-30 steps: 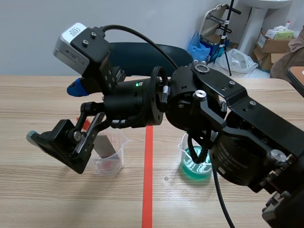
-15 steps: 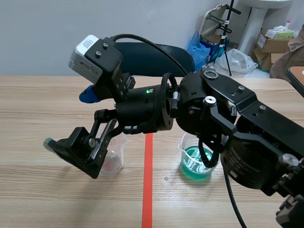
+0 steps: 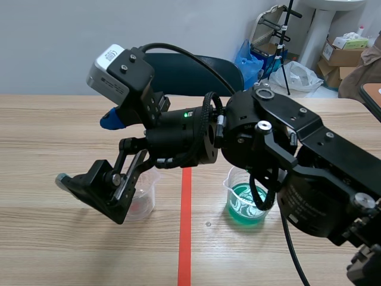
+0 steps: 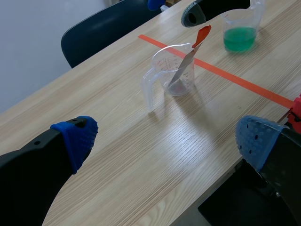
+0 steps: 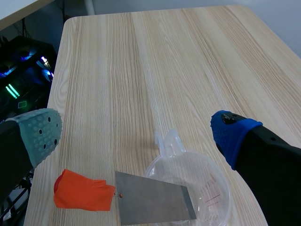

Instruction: Do the redox reaction experiment

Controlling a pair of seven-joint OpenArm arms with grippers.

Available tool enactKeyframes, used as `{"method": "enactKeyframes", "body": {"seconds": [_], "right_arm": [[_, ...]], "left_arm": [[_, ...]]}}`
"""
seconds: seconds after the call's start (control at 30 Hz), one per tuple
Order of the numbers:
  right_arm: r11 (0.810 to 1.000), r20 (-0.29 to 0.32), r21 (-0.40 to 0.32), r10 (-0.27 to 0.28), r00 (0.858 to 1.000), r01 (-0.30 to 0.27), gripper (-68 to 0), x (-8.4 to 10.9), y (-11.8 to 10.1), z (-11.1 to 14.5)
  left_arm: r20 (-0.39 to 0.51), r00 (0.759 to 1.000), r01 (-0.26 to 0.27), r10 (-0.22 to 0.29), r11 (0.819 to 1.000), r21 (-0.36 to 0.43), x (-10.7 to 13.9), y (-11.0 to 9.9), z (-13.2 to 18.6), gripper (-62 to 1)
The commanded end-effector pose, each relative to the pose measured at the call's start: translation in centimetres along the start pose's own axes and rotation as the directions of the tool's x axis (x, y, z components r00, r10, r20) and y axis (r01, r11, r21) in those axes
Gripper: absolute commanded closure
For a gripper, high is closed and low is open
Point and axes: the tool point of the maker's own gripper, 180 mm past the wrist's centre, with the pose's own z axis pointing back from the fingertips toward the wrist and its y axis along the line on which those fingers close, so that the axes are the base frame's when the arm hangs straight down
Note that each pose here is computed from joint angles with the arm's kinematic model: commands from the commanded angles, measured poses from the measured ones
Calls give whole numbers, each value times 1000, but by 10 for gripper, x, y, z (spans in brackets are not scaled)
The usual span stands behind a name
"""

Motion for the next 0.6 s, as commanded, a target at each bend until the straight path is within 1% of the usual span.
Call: {"method": "enactKeyframes", "body": {"seconds": [0.0,0.1,0.57], "right_arm": [[1000,40,7,10,999,-11,-679,11,-1,0],[1000,49,7,10,999,-11,-679,13,-1,0],[1000,49,7,10,999,-11,-679,13,-1,0]], "left_arm": [[26,1000,-9,9,1000,5,5,0,-1,-623],[26,1000,-9,9,1000,5,5,0,-1,-623],[26,1000,-9,9,1000,5,5,0,-1,-623]]}}
